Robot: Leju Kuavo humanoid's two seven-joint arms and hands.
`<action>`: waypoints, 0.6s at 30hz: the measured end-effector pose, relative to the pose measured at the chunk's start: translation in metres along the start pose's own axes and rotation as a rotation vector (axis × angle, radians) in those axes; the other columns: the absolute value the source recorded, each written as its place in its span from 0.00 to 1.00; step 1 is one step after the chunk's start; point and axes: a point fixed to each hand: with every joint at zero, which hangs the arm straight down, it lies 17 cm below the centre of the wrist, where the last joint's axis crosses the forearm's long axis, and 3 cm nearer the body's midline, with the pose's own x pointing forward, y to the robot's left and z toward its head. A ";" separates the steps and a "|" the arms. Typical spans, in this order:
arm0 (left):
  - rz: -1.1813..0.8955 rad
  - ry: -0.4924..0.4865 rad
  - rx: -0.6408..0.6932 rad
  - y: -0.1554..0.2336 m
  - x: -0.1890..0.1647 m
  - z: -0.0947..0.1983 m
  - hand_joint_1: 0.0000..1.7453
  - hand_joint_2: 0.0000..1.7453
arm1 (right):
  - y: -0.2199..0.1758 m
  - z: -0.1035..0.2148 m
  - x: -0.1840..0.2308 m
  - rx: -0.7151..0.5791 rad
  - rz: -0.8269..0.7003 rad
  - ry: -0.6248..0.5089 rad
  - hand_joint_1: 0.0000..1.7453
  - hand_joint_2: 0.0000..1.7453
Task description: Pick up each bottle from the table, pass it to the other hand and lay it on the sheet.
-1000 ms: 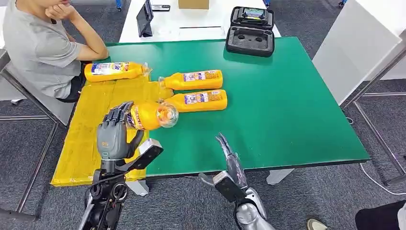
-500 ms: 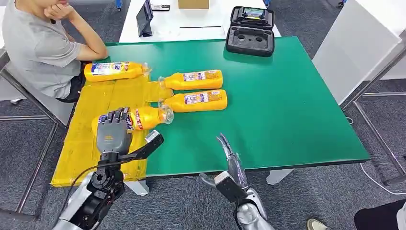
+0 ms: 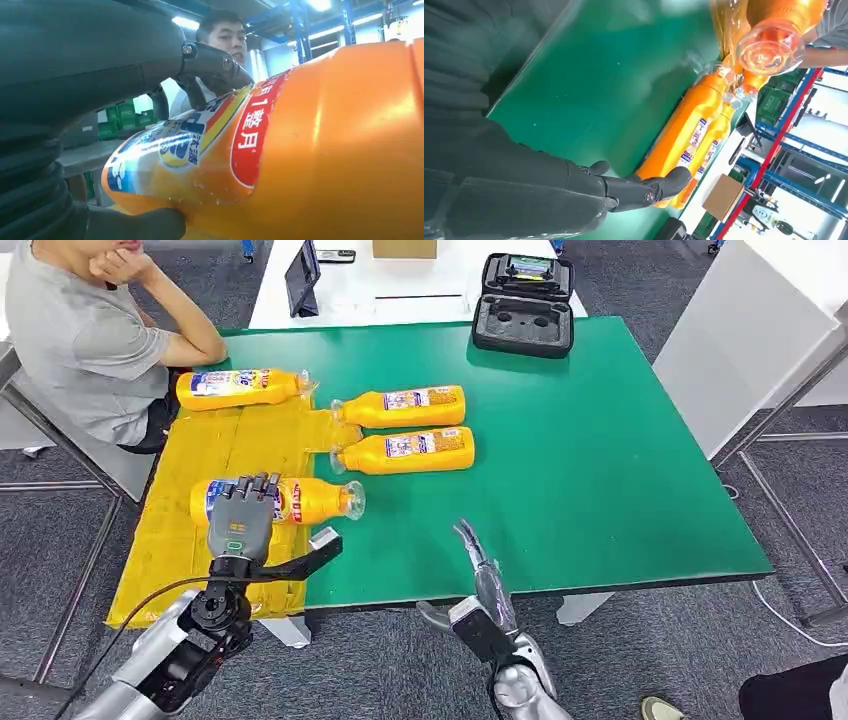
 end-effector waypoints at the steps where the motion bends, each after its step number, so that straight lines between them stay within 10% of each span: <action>1: -0.013 -0.002 -0.011 -0.003 -0.001 0.000 1.00 1.00 | 0.000 0.000 0.000 -0.001 -0.003 0.000 0.00 1.00; 18: -0.197 -0.086 -0.135 -0.034 -0.015 -0.009 1.00 1.00 | -0.007 -0.005 0.000 -0.048 -0.032 0.011 0.00 1.00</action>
